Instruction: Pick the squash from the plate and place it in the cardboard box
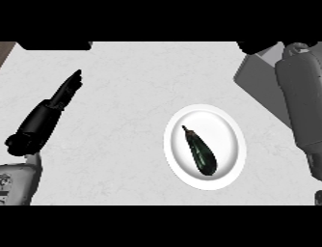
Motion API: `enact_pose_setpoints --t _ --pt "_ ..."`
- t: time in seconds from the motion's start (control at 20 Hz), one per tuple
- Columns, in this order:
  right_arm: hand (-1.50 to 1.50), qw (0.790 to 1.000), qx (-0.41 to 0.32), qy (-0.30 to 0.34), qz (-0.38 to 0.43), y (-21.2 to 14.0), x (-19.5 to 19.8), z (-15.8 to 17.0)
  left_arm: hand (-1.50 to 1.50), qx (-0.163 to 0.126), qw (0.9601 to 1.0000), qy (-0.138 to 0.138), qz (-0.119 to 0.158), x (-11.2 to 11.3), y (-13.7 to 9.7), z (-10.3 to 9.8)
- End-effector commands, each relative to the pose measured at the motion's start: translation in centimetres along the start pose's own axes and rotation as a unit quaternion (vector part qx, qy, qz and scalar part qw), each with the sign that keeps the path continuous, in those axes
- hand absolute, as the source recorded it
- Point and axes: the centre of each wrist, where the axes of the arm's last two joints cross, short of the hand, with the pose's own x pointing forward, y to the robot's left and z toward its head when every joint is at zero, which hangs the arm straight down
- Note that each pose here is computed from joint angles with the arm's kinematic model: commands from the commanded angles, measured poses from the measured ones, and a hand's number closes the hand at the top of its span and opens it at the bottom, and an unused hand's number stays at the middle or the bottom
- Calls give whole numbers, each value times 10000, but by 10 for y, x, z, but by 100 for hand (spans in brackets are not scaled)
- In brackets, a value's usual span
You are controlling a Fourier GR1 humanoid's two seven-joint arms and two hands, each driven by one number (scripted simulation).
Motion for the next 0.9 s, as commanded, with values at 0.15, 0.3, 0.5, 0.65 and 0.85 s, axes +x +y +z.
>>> enact_pose_setpoints --t 0.15,0.3,0.5,0.65,0.85 --pt "150 9957 -350 858 -27 -47 -79 -14 0 -84 9999 -95 -18 10 -2 -6" --pt "150 9934 -402 927 542 -53 -103 -15 0 -109 9999 -122 44 2 -5 1" --pt "150 9871 533 1232 876 -77 -119 -23 0 -201 9997 -171 12 13 -14 -13" --pt "150 9741 1245 1684 849 -78 -144 -15 0 -225 9995 -215 25 3 4 -2" --pt "150 9656 1753 1758 770 -83 -176 0 0 -253 9995 -168 2 8 -6 -7"
